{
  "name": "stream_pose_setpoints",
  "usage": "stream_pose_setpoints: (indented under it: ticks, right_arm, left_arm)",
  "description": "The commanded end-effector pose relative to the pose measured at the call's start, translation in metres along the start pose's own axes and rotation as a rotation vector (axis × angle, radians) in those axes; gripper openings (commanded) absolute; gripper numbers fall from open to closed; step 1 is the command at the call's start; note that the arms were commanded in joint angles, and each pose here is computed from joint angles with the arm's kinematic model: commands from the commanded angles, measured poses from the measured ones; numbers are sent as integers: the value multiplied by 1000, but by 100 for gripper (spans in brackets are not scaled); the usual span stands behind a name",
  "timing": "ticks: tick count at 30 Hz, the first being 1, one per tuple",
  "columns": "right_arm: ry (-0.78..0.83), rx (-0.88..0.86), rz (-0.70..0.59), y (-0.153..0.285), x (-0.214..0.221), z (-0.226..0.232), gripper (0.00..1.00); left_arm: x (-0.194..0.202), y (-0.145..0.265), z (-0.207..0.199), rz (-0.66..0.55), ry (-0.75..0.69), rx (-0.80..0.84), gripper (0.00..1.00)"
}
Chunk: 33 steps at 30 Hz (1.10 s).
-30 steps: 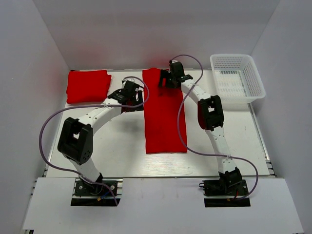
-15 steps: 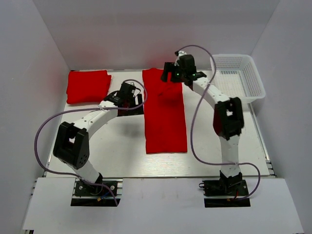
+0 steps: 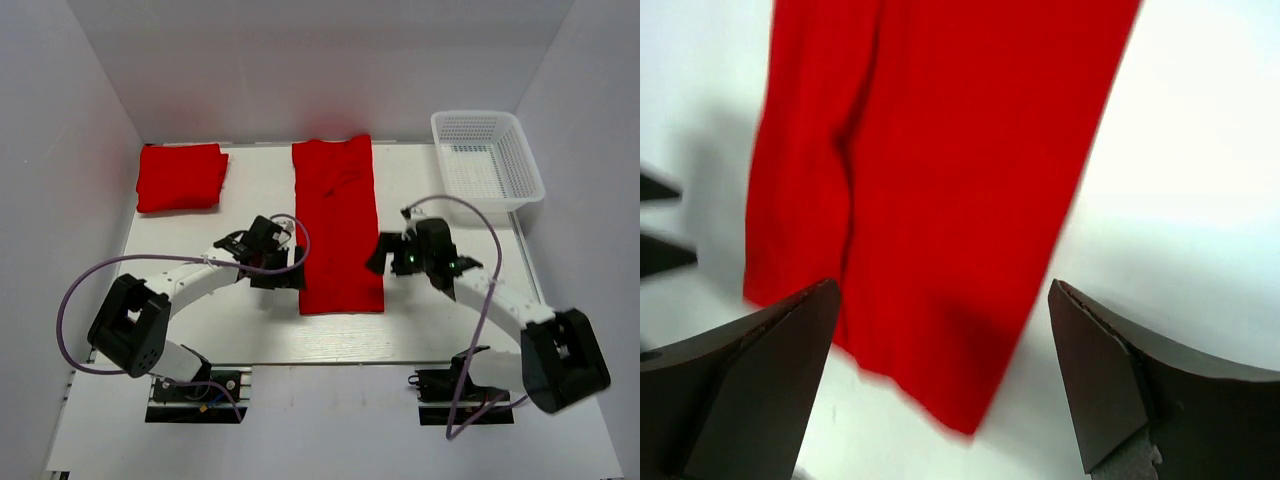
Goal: Fold and stack the t-shirts
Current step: Rotate the tshirt 90 degrees, then grab the bottom of the folded rectangular tshirt with both arms
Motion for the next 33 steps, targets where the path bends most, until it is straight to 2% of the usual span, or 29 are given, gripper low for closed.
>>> stream_pose_setpoints:
  ticks: [1, 2, 3, 5, 11, 18, 23, 25, 26, 27, 29, 30, 32, 33]
  right_arm:
    - [-4, -149, 13, 24, 27, 22, 90]
    - [-11, -186, 10, 30, 29, 28, 90]
    - [-34, -179, 53, 29, 51, 22, 90]
    - [-50, -208, 53, 34, 56, 26, 90]
    - [-95, -190, 116, 32, 84, 15, 90]
    - [-151, -163, 176, 26, 103, 7, 90]
    - [-175, -146, 198, 26, 113, 3, 90]
    - [-184, -137, 211, 26, 118, 1, 89]
    - [-188, -134, 214, 26, 119, 0, 84]
    - [-200, -133, 219, 26, 119, 0, 79]
    - [-205, -141, 225, 26, 121, 2, 65]
    - [-204, -143, 230, 26, 123, 2, 52]
    - [-204, -147, 230, 27, 123, 3, 37]
    - [-200, -151, 232, 27, 122, 3, 21]
  left_arm:
    - [0, 6, -28, -44, -36, 128, 100]
    - [4, 6, -33, -30, -46, 157, 100]
    - [12, 3, -35, -13, -54, 172, 100]
    - [14, 1, -43, -20, -61, 209, 100]
    - [39, -16, -32, 45, -60, 158, 100]
    - [48, -24, -31, 72, -60, 143, 100]
    - [62, -34, -31, 108, -53, 150, 88]
    - [60, -34, -32, 101, -55, 155, 75]
    - [60, -34, -32, 101, -55, 155, 71]
    - [65, -37, -29, 117, -41, 145, 58]
    - [66, -37, -29, 116, -49, 140, 46]
    - [66, -38, -28, 111, -49, 132, 40]
    - [69, -38, -26, 119, -38, 127, 27]
    - [70, -39, -26, 116, -30, 128, 19]
Point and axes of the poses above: each gripper's point midway between its finger pads, its own y axis back along the fingers, its own z axis along the line the jaws close on, x = y × z, the point moved 1 cm from there along y, back along the fingers
